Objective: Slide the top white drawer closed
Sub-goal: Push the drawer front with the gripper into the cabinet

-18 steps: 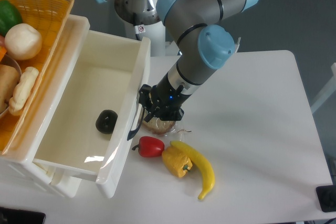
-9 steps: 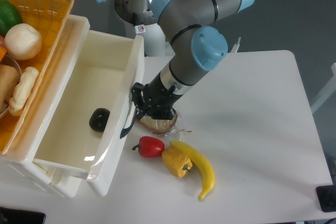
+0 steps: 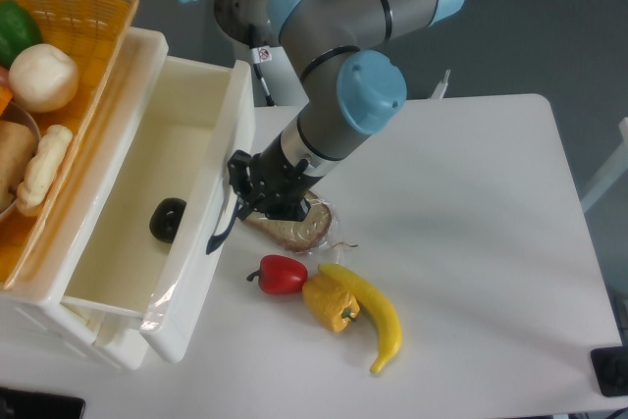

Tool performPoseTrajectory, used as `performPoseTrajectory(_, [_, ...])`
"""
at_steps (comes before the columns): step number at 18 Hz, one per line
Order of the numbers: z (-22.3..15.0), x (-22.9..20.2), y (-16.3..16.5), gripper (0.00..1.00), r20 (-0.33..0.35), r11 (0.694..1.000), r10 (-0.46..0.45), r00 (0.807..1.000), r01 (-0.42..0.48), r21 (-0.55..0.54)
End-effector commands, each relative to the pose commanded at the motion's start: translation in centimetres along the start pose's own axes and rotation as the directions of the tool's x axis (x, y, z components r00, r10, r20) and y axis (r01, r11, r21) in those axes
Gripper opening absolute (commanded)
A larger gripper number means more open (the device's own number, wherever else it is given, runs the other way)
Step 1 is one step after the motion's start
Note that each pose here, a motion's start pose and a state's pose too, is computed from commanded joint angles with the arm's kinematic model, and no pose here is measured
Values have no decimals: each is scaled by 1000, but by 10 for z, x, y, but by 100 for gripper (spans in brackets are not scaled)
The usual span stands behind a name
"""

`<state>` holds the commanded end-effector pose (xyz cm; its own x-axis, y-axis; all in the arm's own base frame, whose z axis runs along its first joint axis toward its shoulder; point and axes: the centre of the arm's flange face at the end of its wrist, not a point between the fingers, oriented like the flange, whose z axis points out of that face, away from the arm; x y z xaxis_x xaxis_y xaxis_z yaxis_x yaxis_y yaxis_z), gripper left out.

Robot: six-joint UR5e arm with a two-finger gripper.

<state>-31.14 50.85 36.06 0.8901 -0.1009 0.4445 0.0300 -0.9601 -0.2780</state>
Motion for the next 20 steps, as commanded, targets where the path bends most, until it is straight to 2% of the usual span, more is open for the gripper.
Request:
performPoseTrajectory(14, [41,57,-27,0,-39,997,51,998,-53,-58])
performPoseTrajectory(20, [49,67,-29,0,-47,996,51,998,-55,-70])
